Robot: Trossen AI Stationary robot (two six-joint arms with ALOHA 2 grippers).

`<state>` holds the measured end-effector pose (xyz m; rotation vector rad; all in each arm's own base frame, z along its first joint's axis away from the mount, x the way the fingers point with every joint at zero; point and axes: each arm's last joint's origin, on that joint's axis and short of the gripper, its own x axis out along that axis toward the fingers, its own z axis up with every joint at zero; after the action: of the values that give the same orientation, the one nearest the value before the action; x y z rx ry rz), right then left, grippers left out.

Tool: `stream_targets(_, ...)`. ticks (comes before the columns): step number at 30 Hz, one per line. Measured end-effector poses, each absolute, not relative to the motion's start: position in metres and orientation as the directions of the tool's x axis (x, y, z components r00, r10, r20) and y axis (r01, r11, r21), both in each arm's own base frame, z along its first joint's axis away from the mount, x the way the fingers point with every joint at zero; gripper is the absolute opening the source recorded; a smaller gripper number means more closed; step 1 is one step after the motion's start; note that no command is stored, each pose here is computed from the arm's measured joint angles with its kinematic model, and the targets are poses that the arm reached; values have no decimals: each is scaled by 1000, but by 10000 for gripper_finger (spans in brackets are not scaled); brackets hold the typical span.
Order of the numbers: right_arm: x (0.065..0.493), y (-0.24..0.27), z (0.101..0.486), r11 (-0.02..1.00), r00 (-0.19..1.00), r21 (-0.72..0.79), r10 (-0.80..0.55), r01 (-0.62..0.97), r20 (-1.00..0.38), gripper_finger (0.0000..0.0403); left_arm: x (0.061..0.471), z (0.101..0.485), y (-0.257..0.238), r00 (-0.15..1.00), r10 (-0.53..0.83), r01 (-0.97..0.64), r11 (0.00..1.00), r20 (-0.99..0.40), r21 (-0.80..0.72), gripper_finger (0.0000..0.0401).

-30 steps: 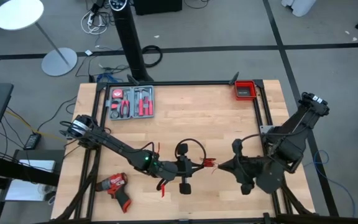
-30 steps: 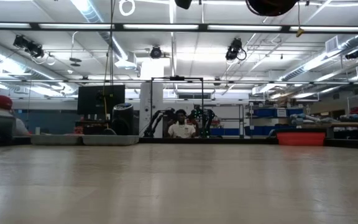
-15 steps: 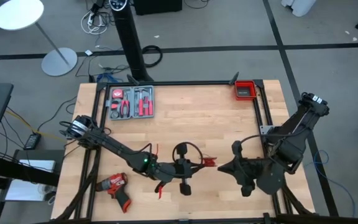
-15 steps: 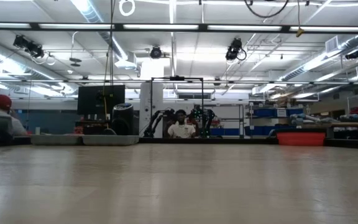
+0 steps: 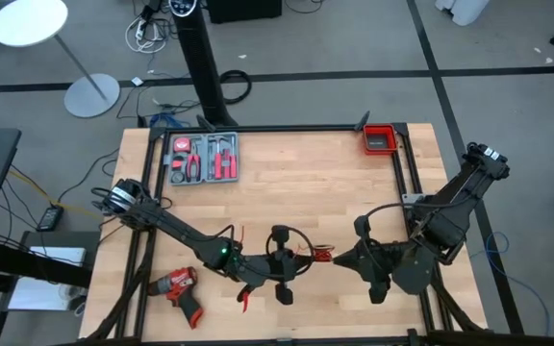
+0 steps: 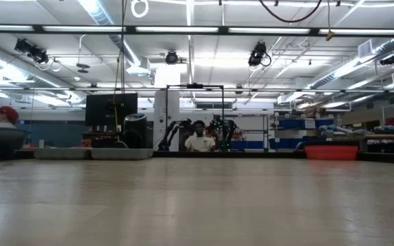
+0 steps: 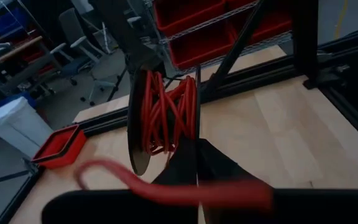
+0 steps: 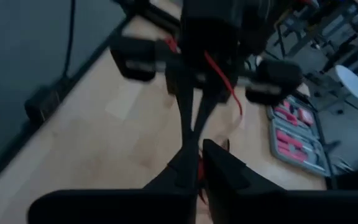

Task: Coil cords
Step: Coil the red wire on the black spool

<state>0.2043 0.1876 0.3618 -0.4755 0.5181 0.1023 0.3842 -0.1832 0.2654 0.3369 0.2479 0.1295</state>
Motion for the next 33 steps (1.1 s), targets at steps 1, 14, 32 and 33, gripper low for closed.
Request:
stream_targets(1, 206, 188, 363, 892, 871, -398, -10, -214, -490, 23, 384, 265, -183, 961, 167, -85, 936, -218, 342, 0)
stream_targets(14, 248, 157, 360, 900, 843, -342, 49, -269, -535, 110, 384, 266, -183, 962, 165, -83, 935, -217, 344, 0)
stream_targets(32, 277, 138, 357, 892, 827, -293, 139, -343, -544, 117, 384, 266, -183, 964, 152, -75, 943, -217, 325, 0)
stream_targets(33, 280, 139, 357, 890, 824, -293, 143, -350, -548, 117, 384, 266, -183, 964, 152, -76, 943, -216, 325, 0)
